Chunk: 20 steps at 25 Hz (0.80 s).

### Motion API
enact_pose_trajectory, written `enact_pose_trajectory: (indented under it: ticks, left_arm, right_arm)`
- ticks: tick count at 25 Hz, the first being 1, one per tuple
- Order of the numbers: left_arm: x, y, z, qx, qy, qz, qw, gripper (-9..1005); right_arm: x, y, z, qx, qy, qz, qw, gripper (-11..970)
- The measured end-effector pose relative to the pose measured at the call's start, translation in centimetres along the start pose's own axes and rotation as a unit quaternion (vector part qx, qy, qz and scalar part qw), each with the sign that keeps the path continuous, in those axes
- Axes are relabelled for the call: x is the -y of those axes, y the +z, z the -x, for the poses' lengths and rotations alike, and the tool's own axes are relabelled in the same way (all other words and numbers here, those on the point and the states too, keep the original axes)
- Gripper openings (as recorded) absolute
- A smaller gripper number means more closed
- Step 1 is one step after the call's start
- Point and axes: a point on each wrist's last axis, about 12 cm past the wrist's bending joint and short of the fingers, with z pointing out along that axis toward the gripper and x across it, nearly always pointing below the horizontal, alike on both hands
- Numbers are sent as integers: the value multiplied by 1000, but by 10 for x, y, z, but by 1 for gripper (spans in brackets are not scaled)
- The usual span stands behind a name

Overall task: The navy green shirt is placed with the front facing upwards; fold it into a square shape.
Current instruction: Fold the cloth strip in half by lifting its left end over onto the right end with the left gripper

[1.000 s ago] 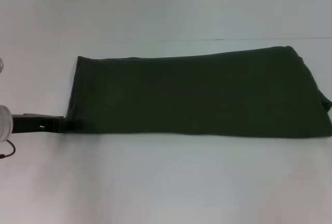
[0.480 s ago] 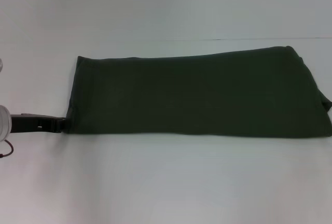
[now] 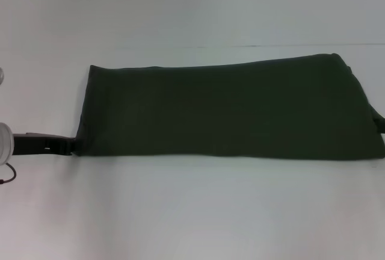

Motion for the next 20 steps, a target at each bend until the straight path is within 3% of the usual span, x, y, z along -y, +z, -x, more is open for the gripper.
enact_pose_trajectory:
  ticks: [20]
  left_arm:
    - [0, -2, 2, 2, 4, 1, 1000, -1]
  right_arm:
    - [-12, 32, -15, -15, -10, 5, 1000, 845]
